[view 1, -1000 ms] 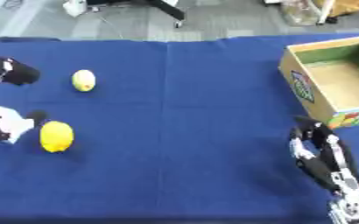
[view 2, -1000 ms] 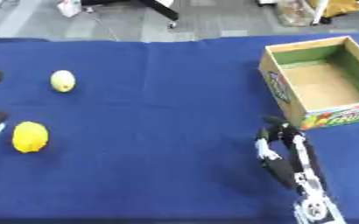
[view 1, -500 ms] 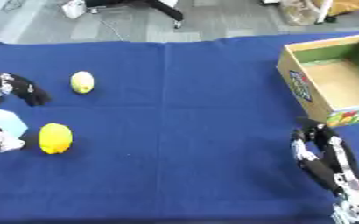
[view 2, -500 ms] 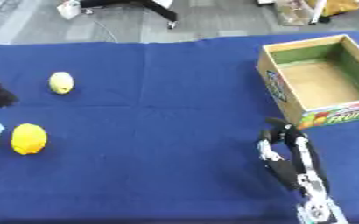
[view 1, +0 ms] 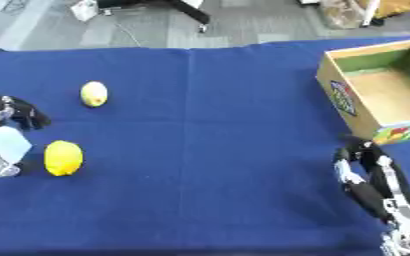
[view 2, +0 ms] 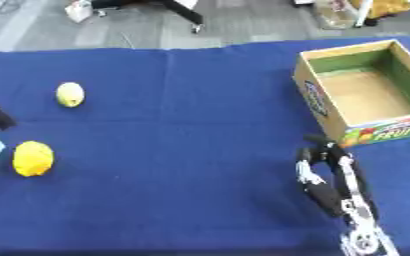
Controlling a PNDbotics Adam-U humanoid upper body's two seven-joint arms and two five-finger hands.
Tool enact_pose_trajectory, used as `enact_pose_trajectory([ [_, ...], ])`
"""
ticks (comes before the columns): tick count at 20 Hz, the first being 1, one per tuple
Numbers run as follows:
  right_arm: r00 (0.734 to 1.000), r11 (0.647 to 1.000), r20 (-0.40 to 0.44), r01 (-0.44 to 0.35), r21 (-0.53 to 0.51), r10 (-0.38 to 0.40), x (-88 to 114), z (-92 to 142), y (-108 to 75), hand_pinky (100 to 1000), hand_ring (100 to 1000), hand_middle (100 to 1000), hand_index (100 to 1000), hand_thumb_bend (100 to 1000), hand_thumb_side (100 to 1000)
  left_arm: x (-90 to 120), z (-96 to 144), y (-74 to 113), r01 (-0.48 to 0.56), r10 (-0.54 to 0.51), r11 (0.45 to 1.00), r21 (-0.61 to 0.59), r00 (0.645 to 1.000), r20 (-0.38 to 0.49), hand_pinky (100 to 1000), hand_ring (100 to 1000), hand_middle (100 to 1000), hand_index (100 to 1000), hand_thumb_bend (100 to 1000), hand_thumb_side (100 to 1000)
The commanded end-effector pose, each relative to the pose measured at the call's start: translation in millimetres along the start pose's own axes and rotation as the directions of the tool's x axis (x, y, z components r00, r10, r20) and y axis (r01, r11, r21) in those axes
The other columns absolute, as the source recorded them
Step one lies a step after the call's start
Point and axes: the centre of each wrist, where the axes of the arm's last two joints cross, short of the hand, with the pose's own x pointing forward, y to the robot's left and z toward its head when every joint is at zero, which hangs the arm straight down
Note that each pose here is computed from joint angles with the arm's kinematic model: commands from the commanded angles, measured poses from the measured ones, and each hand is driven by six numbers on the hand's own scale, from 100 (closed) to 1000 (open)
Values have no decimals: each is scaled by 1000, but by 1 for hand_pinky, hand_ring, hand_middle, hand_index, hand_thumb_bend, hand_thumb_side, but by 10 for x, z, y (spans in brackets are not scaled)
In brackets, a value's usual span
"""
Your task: Pick up the objects with one hand, pass them to the other hand, and then place them into the box on the other side of the table.
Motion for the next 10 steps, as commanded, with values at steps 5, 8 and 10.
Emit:
enact_pose_trajectory([
  [5, 1000, 1000, 19, -11, 9, 11, 31, -31, -27, 790, 481, 489, 776, 100, 452, -132, -142, -55, 35, -33, 999, 22, 997, -65, 802, 682, 674, 820, 435, 100],
  [8, 1000, 1000, 19, -9, 9, 9, 32, -31, -25, 790, 481, 489, 776, 100, 452, -162, -212, -110, 19, -19, 1000, -3, 998, -61, 802, 683, 676, 819, 430, 100],
  [10, 1000, 1000, 19, -9, 9, 8, 31, -30, -24, 790, 481, 489, 775, 100, 450, -174, -243, -125, 13, -13, 1000, -8, 998, -63, 801, 682, 678, 821, 429, 100],
])
